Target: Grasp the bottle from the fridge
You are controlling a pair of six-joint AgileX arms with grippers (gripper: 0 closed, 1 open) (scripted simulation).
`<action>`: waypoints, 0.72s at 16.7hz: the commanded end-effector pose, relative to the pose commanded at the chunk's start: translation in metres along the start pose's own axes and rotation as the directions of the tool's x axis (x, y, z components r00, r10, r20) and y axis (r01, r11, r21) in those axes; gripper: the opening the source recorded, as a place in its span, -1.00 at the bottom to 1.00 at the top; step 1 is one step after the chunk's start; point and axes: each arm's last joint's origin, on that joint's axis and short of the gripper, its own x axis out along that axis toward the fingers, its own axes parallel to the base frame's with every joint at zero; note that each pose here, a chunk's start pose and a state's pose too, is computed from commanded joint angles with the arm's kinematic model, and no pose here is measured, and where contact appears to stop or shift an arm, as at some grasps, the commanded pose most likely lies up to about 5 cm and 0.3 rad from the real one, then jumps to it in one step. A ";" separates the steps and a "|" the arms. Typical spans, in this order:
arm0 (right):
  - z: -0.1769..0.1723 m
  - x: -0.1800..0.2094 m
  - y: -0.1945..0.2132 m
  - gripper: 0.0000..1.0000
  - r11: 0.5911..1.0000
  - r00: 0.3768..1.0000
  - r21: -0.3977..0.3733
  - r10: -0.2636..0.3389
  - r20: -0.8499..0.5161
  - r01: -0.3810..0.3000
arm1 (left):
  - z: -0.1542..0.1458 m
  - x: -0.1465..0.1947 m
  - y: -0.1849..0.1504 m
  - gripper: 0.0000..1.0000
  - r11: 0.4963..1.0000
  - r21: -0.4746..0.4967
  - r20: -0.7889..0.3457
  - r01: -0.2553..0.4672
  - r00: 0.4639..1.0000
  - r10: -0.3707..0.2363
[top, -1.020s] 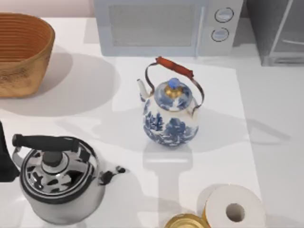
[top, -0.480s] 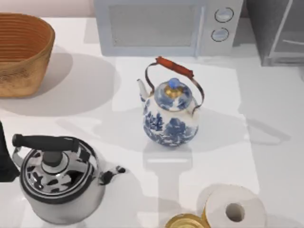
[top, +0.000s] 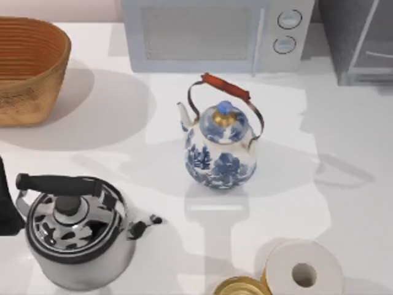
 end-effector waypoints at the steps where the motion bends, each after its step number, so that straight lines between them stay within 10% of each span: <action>1: -0.002 0.003 0.000 1.00 1.000 1.000 0.001 0.001 -0.005 -0.001 | 0.000 0.000 0.000 1.00 1.000 0.000 0.000 0.000 1.000 0.000; 12: -0.001 0.060 0.002 1.00 1.000 1.000 0.001 0.002 -0.003 -0.002 | 0.000 0.000 0.000 1.00 1.000 0.000 0.000 0.000 1.000 0.000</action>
